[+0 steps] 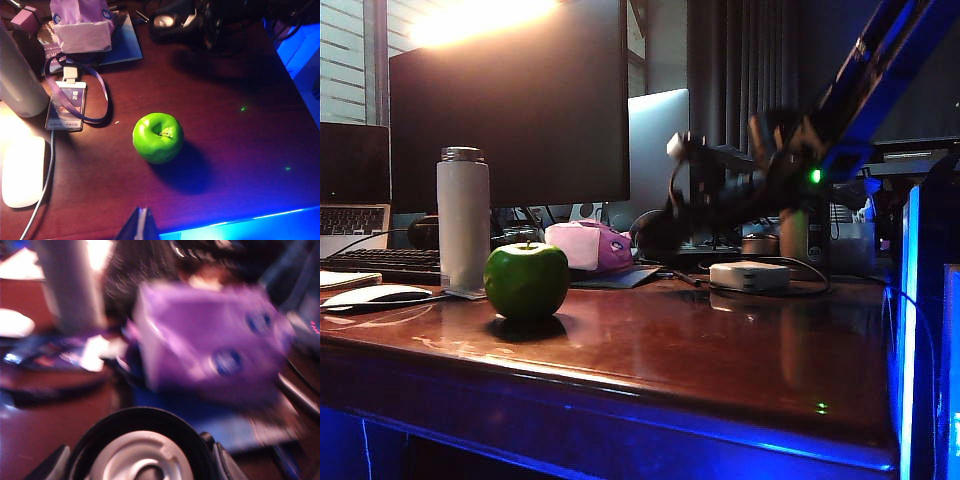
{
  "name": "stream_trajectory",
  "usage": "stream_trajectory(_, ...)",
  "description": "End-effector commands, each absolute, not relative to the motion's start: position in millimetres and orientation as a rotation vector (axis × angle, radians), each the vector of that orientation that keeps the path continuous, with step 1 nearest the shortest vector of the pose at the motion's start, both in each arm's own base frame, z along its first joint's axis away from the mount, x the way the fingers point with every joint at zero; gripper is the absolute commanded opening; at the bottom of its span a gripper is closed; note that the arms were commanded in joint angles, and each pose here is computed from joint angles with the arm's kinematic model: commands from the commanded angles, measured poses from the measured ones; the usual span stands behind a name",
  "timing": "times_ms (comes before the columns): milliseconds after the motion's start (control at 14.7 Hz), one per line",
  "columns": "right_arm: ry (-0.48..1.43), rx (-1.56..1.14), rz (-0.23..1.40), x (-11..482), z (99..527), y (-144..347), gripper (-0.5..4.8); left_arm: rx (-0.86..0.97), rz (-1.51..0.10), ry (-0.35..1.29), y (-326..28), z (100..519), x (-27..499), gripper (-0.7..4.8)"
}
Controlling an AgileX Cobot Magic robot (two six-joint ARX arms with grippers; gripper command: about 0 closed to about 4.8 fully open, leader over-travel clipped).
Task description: Stack the black thermos bottle cap from the table onto the green apple.
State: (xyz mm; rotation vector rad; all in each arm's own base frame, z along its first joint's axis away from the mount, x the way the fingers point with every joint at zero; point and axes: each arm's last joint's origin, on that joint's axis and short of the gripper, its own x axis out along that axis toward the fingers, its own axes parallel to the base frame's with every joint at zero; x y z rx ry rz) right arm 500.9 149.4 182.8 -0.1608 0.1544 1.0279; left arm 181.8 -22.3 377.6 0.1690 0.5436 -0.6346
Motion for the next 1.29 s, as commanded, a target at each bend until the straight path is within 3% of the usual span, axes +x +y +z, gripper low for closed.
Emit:
stream_trajectory(68, 0.142, -0.149, 1.096, 492.4, 204.9, 154.6, 2.83, 0.173, -0.638, 0.523, -22.5, 380.2, 181.6, -0.05)
stream_trajectory(680, 0.093, -0.162, 1.211, 462.5, 256.7, 184.1, 2.83, 0.173, -0.638, 0.523, -22.5, 380.2, 181.6, -0.05)
stream_trajectory(1293, 0.125, -0.163, 1.319, 438.9, 256.9, 226.7, 2.83, 0.173, -0.638, 0.523, -22.5, 380.3, 181.5, -0.05)
